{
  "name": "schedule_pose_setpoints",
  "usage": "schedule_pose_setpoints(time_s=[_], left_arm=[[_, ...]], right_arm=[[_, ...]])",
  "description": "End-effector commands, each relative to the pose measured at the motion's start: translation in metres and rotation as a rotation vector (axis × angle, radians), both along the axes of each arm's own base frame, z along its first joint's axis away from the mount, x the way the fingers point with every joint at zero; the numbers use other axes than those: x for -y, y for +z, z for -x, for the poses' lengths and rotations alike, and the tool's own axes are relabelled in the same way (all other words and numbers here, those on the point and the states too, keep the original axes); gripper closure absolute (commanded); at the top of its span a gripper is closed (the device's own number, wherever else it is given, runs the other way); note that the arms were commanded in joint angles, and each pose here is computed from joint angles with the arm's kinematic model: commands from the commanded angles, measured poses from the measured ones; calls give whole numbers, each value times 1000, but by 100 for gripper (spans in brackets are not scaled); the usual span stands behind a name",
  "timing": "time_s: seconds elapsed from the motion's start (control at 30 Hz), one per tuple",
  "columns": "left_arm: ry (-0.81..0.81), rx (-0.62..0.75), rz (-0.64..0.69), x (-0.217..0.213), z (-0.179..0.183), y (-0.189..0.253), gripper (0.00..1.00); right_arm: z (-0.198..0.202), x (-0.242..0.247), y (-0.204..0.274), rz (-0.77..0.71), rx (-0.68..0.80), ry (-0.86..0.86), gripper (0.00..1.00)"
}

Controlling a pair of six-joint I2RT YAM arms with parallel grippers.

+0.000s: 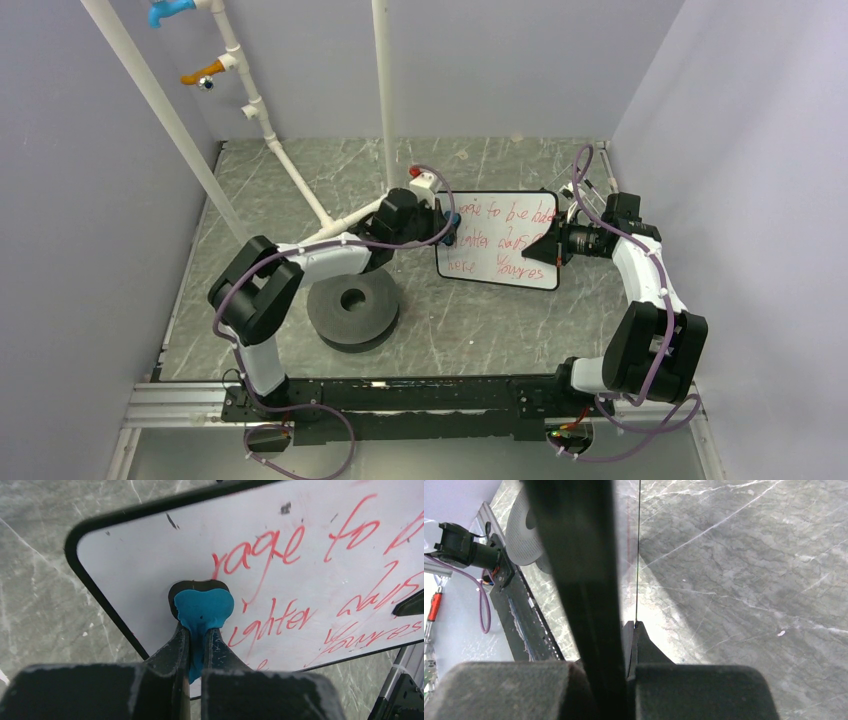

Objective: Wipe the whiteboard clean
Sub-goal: Erase the center of the board with the whiteboard.

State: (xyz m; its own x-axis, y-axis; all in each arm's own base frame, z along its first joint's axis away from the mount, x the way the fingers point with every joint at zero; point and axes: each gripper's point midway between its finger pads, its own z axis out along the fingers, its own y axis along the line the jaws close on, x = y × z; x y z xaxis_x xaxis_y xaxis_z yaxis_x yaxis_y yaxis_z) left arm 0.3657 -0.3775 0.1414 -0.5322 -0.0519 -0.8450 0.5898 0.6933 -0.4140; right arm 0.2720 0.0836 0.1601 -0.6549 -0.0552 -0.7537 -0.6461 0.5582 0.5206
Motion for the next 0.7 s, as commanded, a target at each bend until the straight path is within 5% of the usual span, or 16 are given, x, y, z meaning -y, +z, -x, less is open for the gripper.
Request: schedule_pose_setpoints(time_s=[0.0, 0.13, 0.33, 0.67], left_arm=[[33, -61, -52, -4, 12, -33, 100], [133, -71, -49, -32, -11, -30, 100], [74, 10, -8, -28, -22, 8, 100], [-157, 81, -30, 17, 27, -2, 100]], right_arm=[[10, -19, 10, -18, 59, 111, 100], [10, -18, 10, -17, 62, 108, 100], [10, -19, 10, -17, 61, 112, 100], [10, -19, 9, -18, 58, 113, 100]])
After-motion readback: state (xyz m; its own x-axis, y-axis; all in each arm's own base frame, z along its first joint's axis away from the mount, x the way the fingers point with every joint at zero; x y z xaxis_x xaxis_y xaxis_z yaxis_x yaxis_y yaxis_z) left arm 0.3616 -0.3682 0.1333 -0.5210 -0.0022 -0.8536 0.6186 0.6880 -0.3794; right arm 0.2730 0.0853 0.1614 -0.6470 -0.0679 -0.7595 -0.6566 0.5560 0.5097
